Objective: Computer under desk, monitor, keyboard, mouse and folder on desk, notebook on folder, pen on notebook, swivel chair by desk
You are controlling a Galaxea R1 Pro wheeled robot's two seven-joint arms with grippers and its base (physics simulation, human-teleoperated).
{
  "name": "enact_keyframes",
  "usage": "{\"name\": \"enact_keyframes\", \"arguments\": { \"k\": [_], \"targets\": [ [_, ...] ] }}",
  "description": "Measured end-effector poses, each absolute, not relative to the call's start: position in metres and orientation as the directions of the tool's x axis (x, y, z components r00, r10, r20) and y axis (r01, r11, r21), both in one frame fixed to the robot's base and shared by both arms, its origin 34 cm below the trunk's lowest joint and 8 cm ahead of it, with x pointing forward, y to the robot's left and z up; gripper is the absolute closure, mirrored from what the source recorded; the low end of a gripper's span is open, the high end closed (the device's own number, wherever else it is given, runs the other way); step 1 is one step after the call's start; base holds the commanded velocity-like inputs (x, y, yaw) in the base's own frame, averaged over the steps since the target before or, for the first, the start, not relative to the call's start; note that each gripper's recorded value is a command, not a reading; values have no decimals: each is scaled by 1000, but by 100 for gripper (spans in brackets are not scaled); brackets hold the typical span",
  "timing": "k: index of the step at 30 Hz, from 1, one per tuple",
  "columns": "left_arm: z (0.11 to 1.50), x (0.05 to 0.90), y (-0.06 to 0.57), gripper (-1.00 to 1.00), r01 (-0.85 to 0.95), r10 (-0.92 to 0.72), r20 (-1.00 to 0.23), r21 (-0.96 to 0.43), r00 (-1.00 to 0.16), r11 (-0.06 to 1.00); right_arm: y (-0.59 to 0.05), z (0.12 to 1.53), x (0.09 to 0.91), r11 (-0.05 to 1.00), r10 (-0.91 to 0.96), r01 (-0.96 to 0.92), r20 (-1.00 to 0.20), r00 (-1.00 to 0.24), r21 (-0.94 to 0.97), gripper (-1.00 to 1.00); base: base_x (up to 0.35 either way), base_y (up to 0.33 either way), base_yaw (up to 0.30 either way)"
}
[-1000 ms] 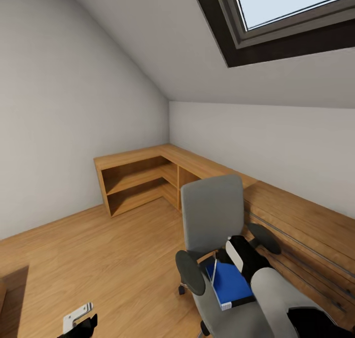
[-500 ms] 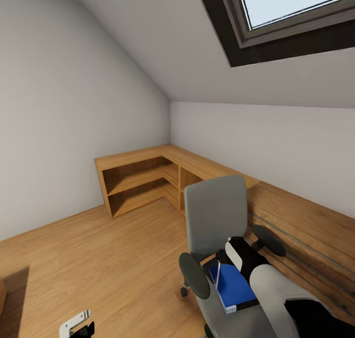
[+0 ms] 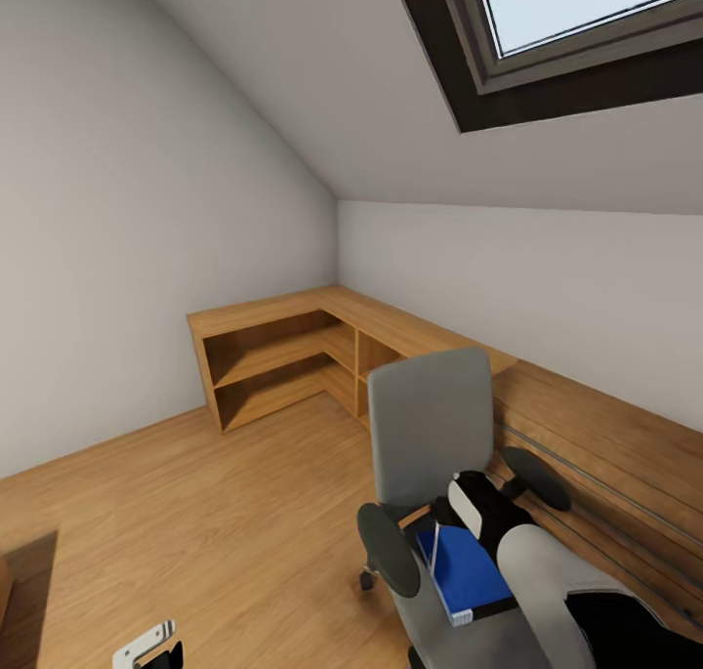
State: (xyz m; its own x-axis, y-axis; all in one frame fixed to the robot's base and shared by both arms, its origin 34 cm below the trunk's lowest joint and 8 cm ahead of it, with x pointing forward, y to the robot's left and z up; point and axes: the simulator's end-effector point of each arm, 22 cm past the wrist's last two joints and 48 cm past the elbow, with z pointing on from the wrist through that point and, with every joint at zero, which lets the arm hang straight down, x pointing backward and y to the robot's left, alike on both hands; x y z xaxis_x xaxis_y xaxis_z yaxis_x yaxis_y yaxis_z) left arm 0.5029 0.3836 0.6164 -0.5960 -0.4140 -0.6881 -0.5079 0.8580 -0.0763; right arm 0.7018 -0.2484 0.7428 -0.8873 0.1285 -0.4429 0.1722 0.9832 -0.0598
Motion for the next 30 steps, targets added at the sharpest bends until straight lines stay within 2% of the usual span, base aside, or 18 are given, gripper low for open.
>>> {"name": "enact_keyframes", "arguments": {
  "k": [13,22,30],
  "targets": [
    [617,503,384,-100,-511,-416,-689,-77,-594,856,-257,743,702,981,135,182,-446,-885,-65,-100,3,1,0],
    [616,503,383,-100,-509,-417,-687,-80,-595,857,-257,743,702,981,134,182,-448,-884,-66,-100,183,63,0],
    [616,503,382,-100,-506,-416,-687,-81,-596,859,-257,743,703,981,133,181,-448,-884,-67,-100,37,15,0]
  ]
}}
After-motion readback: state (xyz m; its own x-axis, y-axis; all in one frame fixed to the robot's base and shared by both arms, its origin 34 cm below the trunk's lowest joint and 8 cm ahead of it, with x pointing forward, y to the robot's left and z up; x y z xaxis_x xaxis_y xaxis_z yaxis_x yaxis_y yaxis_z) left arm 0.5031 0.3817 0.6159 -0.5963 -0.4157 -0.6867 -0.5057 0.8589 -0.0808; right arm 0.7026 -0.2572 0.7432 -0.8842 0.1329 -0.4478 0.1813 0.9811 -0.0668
